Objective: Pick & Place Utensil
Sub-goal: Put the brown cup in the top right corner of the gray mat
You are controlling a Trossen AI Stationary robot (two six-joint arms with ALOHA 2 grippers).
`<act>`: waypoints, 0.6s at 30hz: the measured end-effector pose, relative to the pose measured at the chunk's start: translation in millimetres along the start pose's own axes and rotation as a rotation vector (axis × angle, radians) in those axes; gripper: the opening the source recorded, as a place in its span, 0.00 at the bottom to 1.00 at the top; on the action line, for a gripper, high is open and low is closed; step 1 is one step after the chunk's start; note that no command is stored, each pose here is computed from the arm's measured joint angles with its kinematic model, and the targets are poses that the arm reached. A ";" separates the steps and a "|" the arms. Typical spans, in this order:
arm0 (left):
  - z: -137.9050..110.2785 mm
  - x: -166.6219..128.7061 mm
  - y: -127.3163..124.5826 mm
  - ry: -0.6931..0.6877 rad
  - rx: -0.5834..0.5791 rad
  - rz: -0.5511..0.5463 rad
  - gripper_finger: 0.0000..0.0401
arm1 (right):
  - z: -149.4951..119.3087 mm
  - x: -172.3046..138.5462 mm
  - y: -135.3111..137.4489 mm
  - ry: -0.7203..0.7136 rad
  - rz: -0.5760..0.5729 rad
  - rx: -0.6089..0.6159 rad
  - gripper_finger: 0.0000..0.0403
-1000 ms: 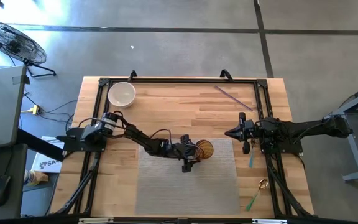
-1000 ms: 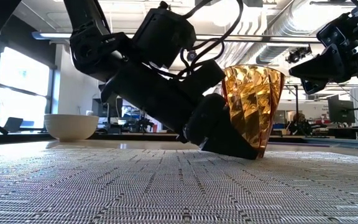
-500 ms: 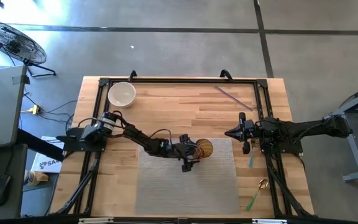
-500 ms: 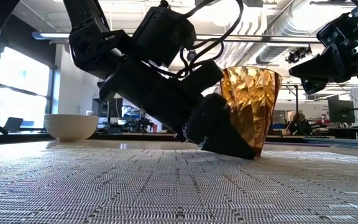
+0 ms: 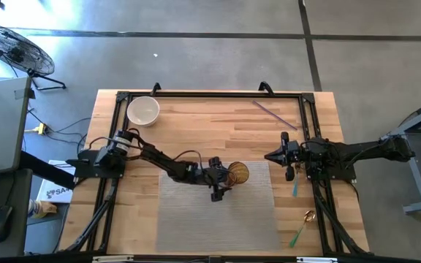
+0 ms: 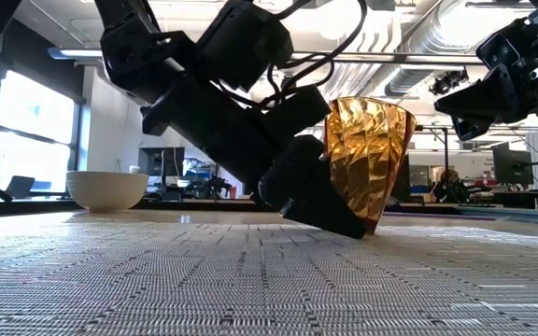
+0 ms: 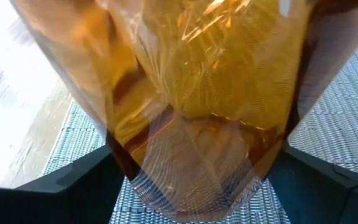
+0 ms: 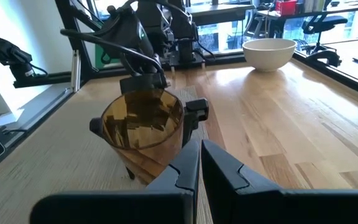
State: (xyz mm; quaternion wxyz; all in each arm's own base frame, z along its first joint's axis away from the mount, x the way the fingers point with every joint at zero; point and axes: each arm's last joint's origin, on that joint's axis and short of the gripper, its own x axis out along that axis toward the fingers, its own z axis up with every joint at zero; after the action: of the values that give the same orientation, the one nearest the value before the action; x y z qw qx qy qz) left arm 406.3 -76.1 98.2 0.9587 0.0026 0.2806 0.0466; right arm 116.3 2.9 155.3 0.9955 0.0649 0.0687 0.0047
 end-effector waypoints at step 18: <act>-0.8 -2.0 -5.4 0.007 0.025 0.020 0.83 | -0.9 0.0 -0.1 0.010 0.000 -0.001 0.03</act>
State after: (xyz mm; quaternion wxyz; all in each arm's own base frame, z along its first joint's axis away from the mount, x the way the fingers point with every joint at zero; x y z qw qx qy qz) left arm 404.7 -81.6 98.4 0.9571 0.0171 0.2843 0.0528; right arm 116.2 2.9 154.4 0.9952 0.0642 0.0735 0.0049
